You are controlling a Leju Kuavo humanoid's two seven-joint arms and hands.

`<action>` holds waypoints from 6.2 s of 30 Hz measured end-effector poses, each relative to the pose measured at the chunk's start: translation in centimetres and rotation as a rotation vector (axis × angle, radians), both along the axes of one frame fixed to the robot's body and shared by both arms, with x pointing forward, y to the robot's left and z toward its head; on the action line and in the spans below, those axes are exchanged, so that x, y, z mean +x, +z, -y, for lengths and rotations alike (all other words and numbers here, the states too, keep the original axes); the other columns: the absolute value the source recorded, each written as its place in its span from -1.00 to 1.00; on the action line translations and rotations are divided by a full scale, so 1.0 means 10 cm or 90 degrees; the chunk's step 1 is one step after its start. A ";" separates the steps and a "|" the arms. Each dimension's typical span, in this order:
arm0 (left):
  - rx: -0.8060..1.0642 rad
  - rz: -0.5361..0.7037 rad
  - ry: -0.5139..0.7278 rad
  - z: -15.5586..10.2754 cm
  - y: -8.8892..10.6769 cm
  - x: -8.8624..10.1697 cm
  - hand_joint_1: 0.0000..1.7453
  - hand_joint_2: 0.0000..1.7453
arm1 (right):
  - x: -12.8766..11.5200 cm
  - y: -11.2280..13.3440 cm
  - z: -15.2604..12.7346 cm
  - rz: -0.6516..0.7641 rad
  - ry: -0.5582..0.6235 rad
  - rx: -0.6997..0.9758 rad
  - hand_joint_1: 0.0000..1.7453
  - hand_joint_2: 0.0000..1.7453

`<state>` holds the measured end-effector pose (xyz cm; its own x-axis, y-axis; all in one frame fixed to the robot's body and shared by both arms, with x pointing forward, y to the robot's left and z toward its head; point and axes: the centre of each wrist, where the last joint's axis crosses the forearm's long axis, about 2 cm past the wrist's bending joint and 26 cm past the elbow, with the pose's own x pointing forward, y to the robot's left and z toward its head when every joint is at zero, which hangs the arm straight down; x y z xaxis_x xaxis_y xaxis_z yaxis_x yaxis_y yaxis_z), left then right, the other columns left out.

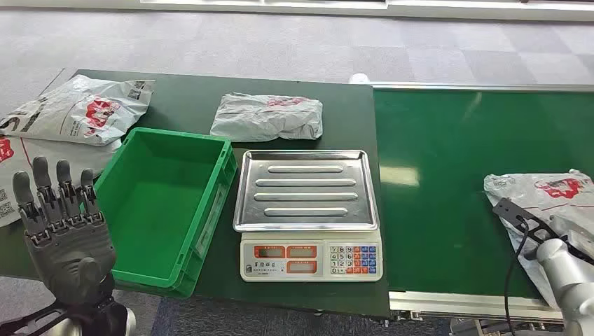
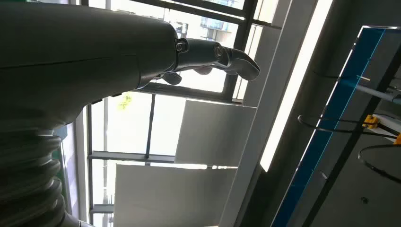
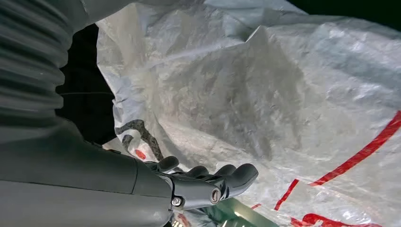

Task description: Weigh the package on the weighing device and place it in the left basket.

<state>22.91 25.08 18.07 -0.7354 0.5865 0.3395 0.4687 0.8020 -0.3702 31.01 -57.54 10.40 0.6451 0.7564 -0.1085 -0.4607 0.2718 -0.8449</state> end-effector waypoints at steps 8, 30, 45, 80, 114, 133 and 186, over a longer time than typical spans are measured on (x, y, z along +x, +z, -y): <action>0.007 -0.003 0.004 -0.01 -0.01 0.00 -1.00 1.00 | 0.05 -0.01 -0.07 -0.022 -0.004 0.028 -0.44 1.00; 0.008 -0.002 0.041 -0.08 0.04 -0.04 -1.00 1.00 | 0.07 -0.10 -0.27 0.042 0.080 0.032 1.00 1.00; -0.004 -0.008 0.039 -0.11 0.12 -0.05 -1.00 1.00 | 0.43 1.12 -0.82 0.458 0.183 -0.375 1.00 1.00; -0.013 -0.011 -0.029 0.17 0.02 0.29 -1.00 1.00 | 0.89 1.43 -5.18 0.332 1.255 0.136 1.00 1.00; -0.005 -0.024 -0.003 0.04 -0.06 0.27 -1.00 1.00 | 0.99 2.54 -3.93 0.940 0.968 0.510 -1.00 -1.00; 0.374 -0.104 0.302 0.06 0.19 0.61 -1.00 1.00 | 0.78 2.58 -3.55 1.044 0.924 0.484 -1.00 -1.00; 1.071 0.076 0.610 0.48 0.60 2.27 1.00 1.00 | 0.47 1.93 -3.27 1.036 0.815 0.460 -1.00 -1.00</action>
